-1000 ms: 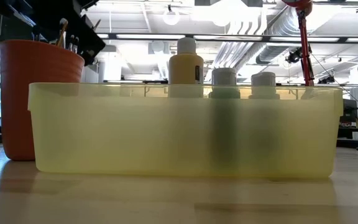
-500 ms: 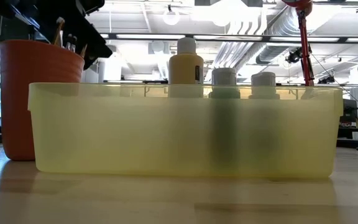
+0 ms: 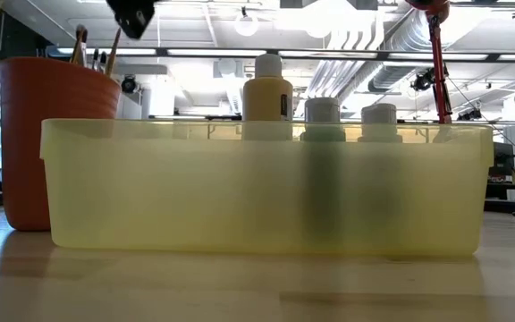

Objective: Pick & Place Paint Supplies
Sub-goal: Put the blue paint bottle into the yellow bin

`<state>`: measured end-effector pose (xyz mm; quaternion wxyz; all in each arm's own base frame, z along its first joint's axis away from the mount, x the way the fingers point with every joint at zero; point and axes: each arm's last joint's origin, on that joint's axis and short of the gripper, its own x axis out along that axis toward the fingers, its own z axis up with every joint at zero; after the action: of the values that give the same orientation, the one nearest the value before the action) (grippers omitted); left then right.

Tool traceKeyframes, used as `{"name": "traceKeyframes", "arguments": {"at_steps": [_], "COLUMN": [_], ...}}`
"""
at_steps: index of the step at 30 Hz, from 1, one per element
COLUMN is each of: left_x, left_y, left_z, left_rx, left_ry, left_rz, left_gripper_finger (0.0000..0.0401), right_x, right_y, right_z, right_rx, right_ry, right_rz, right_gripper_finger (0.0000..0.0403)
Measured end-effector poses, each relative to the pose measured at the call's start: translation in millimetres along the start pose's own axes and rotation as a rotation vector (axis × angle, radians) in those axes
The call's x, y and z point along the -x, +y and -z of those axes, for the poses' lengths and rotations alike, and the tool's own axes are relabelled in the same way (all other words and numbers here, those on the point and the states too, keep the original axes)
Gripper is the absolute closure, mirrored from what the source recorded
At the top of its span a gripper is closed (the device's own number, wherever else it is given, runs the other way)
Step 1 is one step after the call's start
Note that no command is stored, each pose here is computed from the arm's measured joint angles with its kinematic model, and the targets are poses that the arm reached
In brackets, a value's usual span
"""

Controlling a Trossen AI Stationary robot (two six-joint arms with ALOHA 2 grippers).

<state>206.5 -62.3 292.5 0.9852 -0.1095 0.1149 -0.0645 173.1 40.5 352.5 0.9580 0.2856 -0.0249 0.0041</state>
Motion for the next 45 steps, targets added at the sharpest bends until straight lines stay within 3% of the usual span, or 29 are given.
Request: {"name": "traceKeyframes", "arguments": {"at_steps": [8,14,19,26,32,35,40,42,45], "left_x": [31.5,52.0,65.2,75.0,75.6,74.6,67.6,65.0,61.4], "left_y": [-4.7,-2.2,-1.7,-4.1,-5.2,-8.0,-12.3,-11.5,-6.6], "left_z": [-37.4,-48.8,-63.6,-78.7,-80.6,-82.1,-88.4,-91.8,-92.5], "left_rx": [0.015,0.049,0.097,0.077,0.075,0.032,-0.150,-0.157,-0.085], "left_ry": [-0.168,-0.154,-0.145,-0.158,-0.162,-0.161,-0.214,-0.256,-0.288], "left_rz": [0.023,-0.061,-0.147,-0.158,-0.131,-0.061,-0.013,-0.081,-0.273], "left_gripper_finger": [0.0228,0.0228,0.0228,0.0228,0.0228,0.0228,0.0228,0.0228,0.0228], "right_x": [-4.7,-15.4,-24.4,-32.5,-34.0,-34.2,-34.3,-34.2,-34.2], "right_y": [-12.1,-11.3,-5.4,-5.8,-10.9,-10.7,-9.8,-9.4,-9.3], "right_z": [19.7,27.3,21.8,5.5,1.0,3.0,4.9,4.8,3.9], "right_rx": [-0.130,-0.111,-0.128,-0.005,0.004,0.010,0.106,0.123,0.128], "right_ry": [0.145,0.194,0.103,-0.060,-0.094,-0.053,-0.015,-0.012,-0.027], "right_rz": [0.156,0.122,0.058,0.012,0.041,0.006,-0.037,-0.048,-0.041], "right_gripper_finger": [0.0229,0.0229,0.0229,0.0229,0.0229,0.0229,0.0229,0.0229,0.0229]}}
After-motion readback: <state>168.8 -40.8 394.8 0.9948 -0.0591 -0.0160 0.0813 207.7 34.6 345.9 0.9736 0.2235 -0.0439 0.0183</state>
